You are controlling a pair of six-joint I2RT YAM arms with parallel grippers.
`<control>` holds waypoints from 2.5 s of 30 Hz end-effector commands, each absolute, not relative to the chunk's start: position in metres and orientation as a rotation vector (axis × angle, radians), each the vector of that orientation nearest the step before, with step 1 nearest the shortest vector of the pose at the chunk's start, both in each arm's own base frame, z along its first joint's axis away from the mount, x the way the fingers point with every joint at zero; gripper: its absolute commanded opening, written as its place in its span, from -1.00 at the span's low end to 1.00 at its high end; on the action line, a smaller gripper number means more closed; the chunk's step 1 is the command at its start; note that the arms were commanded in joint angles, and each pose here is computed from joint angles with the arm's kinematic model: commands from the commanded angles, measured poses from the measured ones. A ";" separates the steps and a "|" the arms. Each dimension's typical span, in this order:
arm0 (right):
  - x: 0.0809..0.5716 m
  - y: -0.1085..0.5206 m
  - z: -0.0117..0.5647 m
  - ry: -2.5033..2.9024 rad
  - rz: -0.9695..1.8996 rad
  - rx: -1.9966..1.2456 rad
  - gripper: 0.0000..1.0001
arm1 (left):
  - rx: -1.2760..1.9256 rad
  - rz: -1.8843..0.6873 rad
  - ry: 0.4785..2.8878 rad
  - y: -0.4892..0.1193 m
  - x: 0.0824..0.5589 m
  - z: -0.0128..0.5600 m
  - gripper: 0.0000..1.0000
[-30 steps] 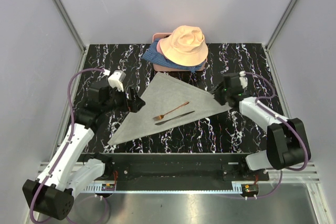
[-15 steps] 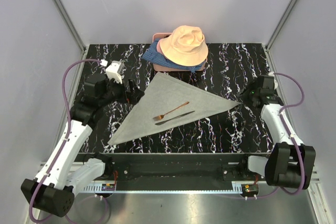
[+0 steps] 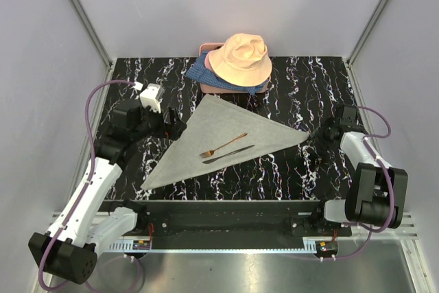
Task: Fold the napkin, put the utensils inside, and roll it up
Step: Fold the napkin
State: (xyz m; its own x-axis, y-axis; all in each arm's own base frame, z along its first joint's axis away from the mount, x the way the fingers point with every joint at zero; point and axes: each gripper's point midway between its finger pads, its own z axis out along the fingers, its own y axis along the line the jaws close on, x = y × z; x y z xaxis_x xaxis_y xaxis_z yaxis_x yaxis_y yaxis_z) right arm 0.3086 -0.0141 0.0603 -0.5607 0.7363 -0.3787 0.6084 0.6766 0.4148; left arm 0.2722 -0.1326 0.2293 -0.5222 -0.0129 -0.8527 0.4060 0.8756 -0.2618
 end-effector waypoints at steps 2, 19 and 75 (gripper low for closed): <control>0.322 -0.010 0.054 2.358 0.382 0.961 -0.09 | 0.299 -0.524 2.020 -0.133 0.278 0.237 0.97; 0.342 -0.016 0.043 2.356 0.366 0.935 -0.09 | 0.294 -0.512 2.031 -0.131 0.279 0.234 0.97; 0.366 -0.031 0.036 2.345 0.321 0.914 -0.16 | 0.293 -0.507 2.050 -0.131 0.280 0.230 0.97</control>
